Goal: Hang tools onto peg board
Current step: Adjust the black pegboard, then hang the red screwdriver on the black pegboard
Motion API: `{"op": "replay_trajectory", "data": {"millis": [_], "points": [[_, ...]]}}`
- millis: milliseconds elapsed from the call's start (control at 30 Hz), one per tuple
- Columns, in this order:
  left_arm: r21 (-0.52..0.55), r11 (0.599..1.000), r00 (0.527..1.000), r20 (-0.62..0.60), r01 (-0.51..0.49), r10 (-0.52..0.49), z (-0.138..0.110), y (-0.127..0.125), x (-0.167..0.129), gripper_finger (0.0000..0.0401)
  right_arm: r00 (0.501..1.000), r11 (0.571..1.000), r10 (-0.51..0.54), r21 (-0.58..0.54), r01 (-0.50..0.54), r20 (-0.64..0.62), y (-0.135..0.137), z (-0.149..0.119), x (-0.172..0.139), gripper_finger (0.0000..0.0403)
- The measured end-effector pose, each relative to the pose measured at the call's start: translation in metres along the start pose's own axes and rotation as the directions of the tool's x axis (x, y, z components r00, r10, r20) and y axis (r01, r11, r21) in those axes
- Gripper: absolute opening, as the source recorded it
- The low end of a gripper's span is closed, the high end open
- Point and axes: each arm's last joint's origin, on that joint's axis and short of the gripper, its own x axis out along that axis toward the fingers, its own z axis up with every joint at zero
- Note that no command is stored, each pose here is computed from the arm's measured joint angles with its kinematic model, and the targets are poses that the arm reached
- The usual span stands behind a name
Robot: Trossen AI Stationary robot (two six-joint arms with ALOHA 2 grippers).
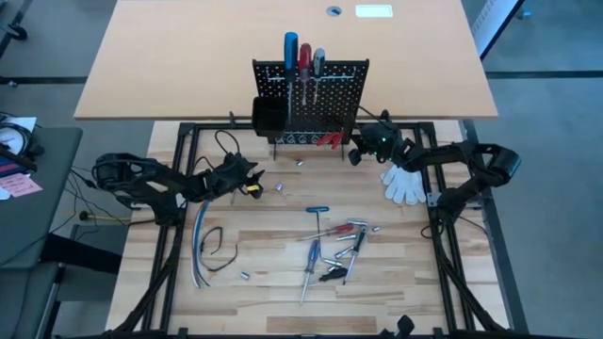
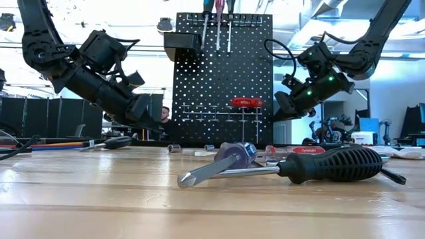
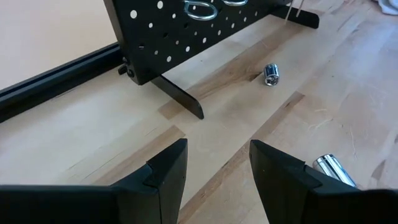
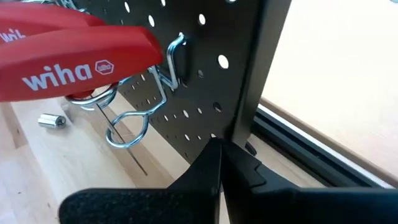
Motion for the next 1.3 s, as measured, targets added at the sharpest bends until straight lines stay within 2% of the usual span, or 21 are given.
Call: {"op": "replay_trajectory", "data": {"millis": [267,533,767,900,1033,1133,1233,1300], "points": [[0.005,1.0,1.0,-0.001,0.008,-0.008,0.0,-0.002,-0.001,0.0168,1.0,0.999,-0.007,-0.047,0.007,0.002,-0.002,0.0,0.0,0.0012],[0.018,1.0,1.0,-0.002,0.019,-0.018,-0.001,-0.004,-0.002,0.0168,1.0,0.999,-0.017,-0.043,0.017,0.005,-0.006,0.0,0.0,0.0012],[0.193,0.981,0.996,-0.094,0.015,0.003,-0.009,-0.01,-0.011,0.0168,0.999,0.999,-0.01,-0.031,0.011,0.048,-0.003,0.005,-0.017,0.0012],[0.235,0.972,0.995,-0.103,0.025,-0.001,-0.009,-0.017,-0.022,0.0168,0.997,1.0,0.004,-0.016,-0.003,0.073,-0.001,0.005,-0.037,0.0012],[0.247,0.965,0.995,-0.061,0.092,-0.079,-0.003,-0.03,-0.035,0.0168,0.996,0.998,0.064,-0.025,-0.062,0.063,0.011,-0.005,-0.059,0.0012],[0.289,0.94,0.983,-0.079,0.182,-0.166,-0.007,-0.045,-0.05,0.0168,0.987,0.986,0.156,-0.059,-0.153,0.049,0.029,-0.016,-0.077,0.0012],[0.298,0.912,0.959,-0.114,0.281,-0.258,-0.015,-0.064,-0.065,0.0168,0.957,0.958,0.286,-0.052,-0.284,0.054,0.052,-0.024,-0.095,0.0012],[0.294,0.892,0.939,-0.129,0.342,-0.318,-0.017,-0.08,-0.075,0.0168,0.919,0.92,0.39,-0.062,-0.386,0.056,0.07,-0.028,-0.107,0.0012]]}}
